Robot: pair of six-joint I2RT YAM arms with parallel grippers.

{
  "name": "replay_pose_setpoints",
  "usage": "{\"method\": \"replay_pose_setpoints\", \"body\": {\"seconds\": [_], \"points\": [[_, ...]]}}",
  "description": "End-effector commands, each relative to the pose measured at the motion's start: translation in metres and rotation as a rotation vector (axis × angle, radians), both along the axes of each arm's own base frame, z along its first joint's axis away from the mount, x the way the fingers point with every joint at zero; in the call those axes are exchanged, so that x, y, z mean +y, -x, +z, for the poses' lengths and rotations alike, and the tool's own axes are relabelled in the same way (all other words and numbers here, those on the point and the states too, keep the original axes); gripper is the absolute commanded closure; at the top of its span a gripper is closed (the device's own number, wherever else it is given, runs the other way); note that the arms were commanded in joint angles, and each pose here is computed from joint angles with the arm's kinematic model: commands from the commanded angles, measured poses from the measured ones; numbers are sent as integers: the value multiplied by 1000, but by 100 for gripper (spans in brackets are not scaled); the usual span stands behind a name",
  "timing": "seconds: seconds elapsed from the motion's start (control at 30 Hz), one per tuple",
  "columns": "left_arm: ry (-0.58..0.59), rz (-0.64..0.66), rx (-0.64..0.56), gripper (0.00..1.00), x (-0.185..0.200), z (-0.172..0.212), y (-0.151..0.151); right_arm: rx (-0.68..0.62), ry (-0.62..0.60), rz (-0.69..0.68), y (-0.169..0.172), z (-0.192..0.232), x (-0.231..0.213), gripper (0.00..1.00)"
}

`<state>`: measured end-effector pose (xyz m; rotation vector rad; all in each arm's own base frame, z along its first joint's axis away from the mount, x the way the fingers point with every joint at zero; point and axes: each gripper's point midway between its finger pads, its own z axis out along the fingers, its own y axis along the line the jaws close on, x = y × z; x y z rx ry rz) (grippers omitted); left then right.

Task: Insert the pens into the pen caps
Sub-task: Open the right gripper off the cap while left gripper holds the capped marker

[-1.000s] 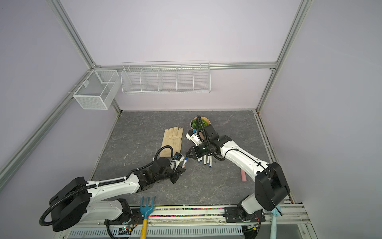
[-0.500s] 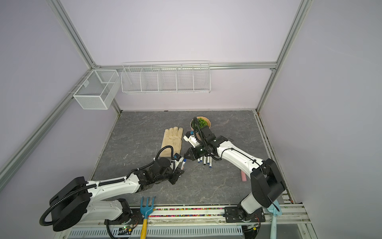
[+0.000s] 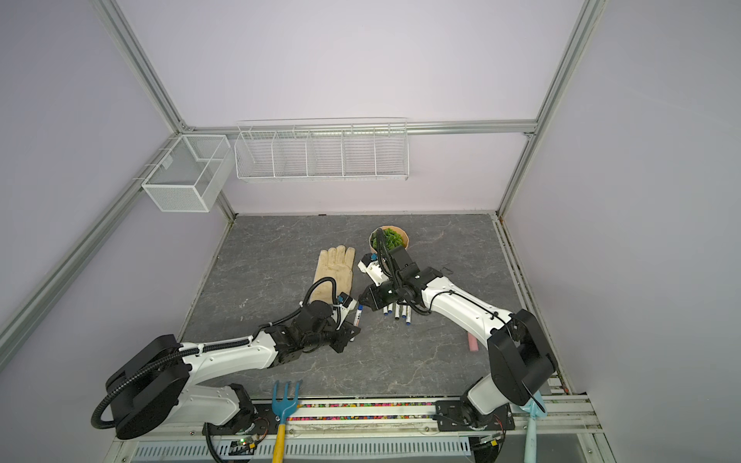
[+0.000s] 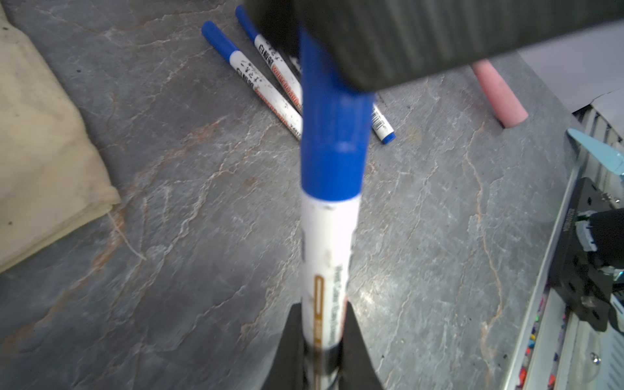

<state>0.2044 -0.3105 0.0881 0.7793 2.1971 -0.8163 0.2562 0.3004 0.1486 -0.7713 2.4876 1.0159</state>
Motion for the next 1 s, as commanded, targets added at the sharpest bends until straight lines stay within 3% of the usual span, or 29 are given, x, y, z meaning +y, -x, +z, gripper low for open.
{"method": "replay_pose_setpoints", "body": {"seconds": [0.0,0.37,0.4,0.53,0.63,0.77,0.97], "points": [[626,175,-424,100,-28,222,-70,419,209,-9,83,-61,-55,93],[528,219,-282,100,-49,155,-73,305,72,-236,20,-24,-77,92],[526,222,-273,100,-50,151,-74,282,48,-243,16,-16,-76,88],[496,224,-232,100,-56,130,-77,149,-18,-333,-12,19,-81,56],[469,229,-202,100,-58,112,-79,72,-71,-445,-34,44,-94,50],[416,280,-134,100,-57,82,-84,29,-30,-617,-51,47,-128,49],[331,403,-42,100,-45,36,-94,53,84,-781,-48,27,-173,50]]}}
